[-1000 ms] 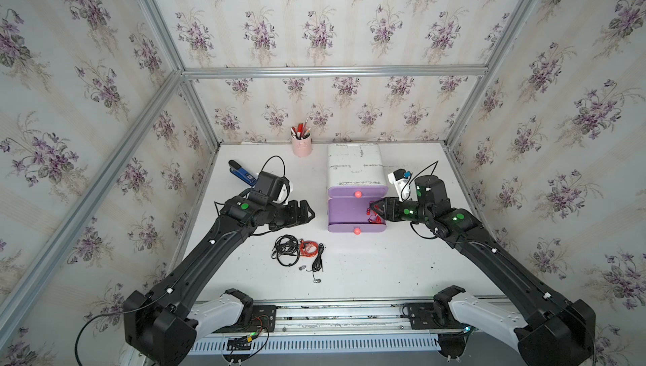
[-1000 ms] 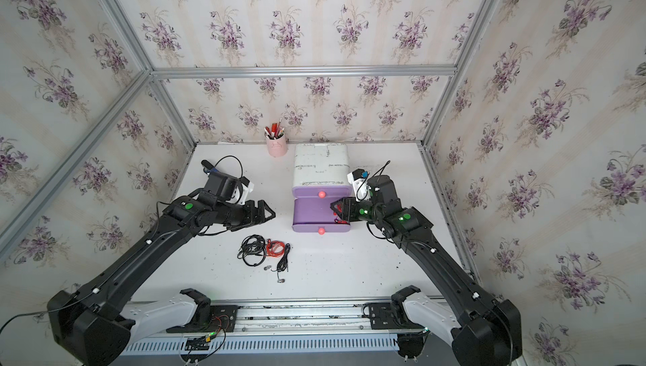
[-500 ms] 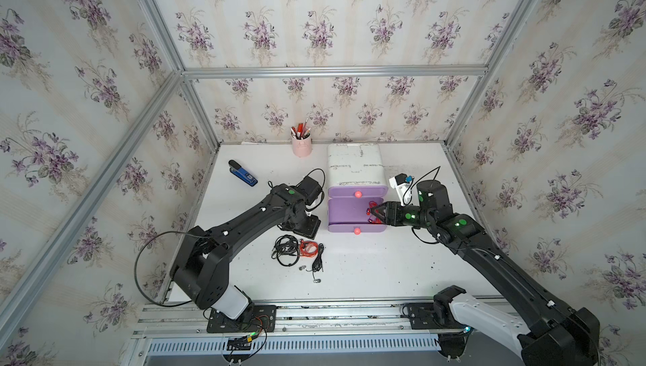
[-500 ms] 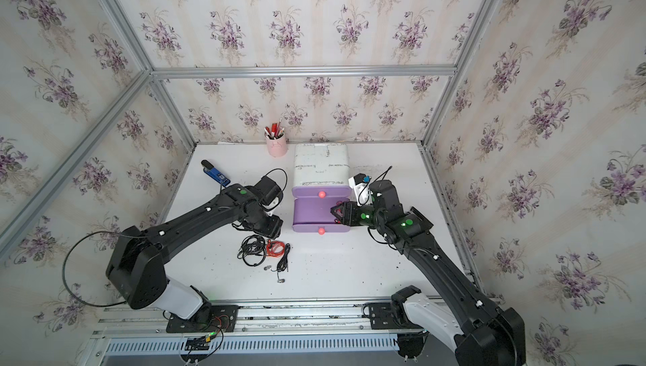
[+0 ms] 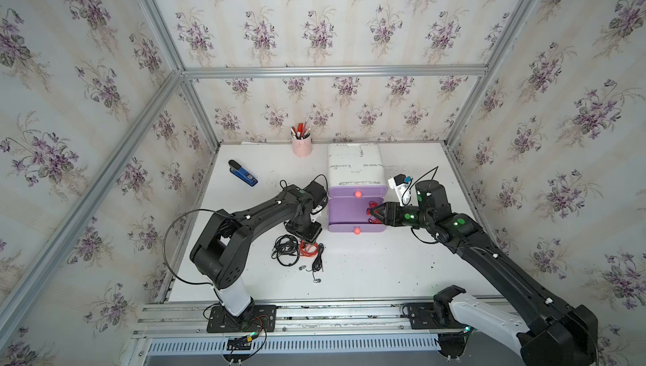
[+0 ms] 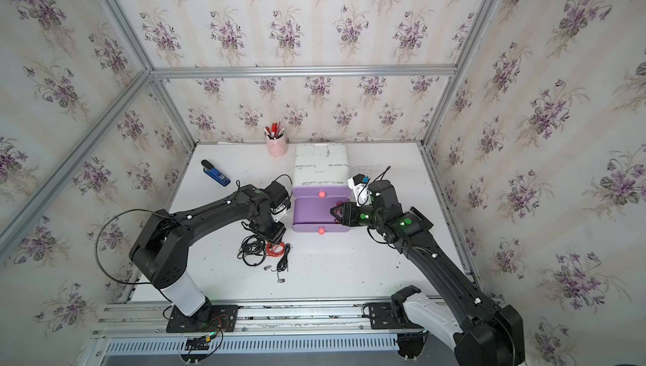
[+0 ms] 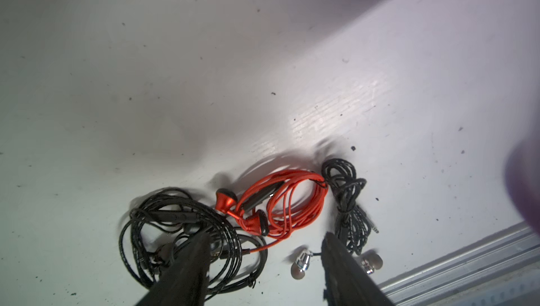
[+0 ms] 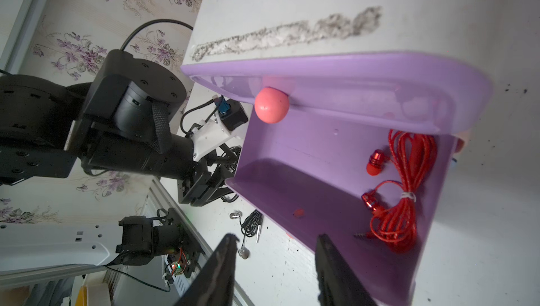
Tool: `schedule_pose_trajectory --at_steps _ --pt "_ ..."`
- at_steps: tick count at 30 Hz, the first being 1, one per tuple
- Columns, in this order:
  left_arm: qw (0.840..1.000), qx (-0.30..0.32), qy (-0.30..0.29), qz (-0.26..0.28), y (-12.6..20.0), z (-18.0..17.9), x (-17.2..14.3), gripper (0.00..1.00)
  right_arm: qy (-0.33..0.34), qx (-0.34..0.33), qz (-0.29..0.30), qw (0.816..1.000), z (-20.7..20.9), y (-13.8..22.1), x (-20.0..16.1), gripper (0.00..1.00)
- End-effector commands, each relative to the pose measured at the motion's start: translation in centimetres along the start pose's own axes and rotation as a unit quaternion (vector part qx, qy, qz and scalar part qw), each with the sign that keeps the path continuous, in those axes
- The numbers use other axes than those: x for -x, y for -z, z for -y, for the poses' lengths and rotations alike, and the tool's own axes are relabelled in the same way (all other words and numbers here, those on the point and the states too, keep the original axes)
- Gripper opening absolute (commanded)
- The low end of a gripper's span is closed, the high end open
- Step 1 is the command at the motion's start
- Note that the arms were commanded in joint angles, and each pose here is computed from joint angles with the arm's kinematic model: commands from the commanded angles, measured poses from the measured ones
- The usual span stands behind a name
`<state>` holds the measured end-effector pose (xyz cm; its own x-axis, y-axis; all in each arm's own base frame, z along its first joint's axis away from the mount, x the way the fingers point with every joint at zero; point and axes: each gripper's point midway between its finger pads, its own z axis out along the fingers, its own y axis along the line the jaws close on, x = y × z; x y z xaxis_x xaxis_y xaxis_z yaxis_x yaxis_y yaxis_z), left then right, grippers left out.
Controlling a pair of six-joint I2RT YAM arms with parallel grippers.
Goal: Place the wired earphones into the drawer by color
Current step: Pick up the wired earphones from the center of the board.
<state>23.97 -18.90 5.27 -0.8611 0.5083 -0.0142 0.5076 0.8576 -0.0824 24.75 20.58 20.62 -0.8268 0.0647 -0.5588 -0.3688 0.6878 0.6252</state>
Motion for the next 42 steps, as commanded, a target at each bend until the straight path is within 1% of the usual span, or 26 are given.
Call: schedule_pose_trajectory --at_steps 1,7,12,16,18,23,26,29,31,33,36,39,42 --pt "1.000 -0.012 -0.006 -0.004 -0.8 0.4 -0.2 0.64 0.004 0.002 0.001 1.000 -0.1 -0.1 0.2 0.47" --pt "1.000 -0.005 0.003 -0.010 -2.1 0.1 0.1 0.61 0.001 0.003 0.001 1.000 -0.1 -0.3 0.3 0.47" --pt "1.000 0.008 0.004 -0.004 -2.3 -0.4 0.5 0.56 0.001 0.000 0.000 1.000 0.0 -0.2 0.1 0.47" --pt "1.000 0.013 0.002 -0.002 -2.4 -0.6 0.8 0.56 -0.001 -0.001 -0.001 1.000 0.2 -0.2 -0.1 0.47" --pt "1.000 0.018 0.001 -0.004 -2.4 -0.7 0.8 0.51 -0.001 -0.001 -0.001 1.000 0.2 -0.3 -0.1 0.47" --pt "1.000 0.021 -0.001 -0.004 -1.9 -0.8 0.7 0.51 -0.001 -0.001 0.000 1.000 0.2 -0.2 -0.1 0.47" --pt "1.000 0.025 0.005 -0.008 -1.5 -0.9 0.3 0.54 0.000 -0.001 -0.001 1.000 0.3 -0.2 -0.2 0.47" --pt "0.999 0.027 0.024 0.011 -0.4 -1.0 0.1 0.68 0.000 -0.001 0.000 1.000 0.2 -0.2 -0.2 0.47" --pt "0.998 0.019 0.047 0.030 0.5 -0.7 0.0 0.71 -0.001 -0.001 -0.001 1.000 0.3 -0.3 -0.3 0.47" --pt "0.997 -0.002 0.066 0.043 1.0 0.0 -0.3 0.71 -0.002 -0.001 -0.001 1.000 0.4 -0.3 -0.4 0.47" --pt "0.995 -0.006 0.081 0.051 1.4 1.0 -1.2 0.71 -0.002 0.000 0.000 1.000 0.4 -0.3 -0.4 0.47" --pt "0.991 -0.025 0.120 0.050 1.1 2.1 -2.2 0.66 -0.002 0.002 -0.003 1.000 0.4 -0.3 -0.6 0.47" --pt "0.983 -0.037 0.176 0.043 0.3 2.6 -3.1 0.61 -0.003 0.001 -0.002 1.000 0.5 -0.4 -0.7 0.47"
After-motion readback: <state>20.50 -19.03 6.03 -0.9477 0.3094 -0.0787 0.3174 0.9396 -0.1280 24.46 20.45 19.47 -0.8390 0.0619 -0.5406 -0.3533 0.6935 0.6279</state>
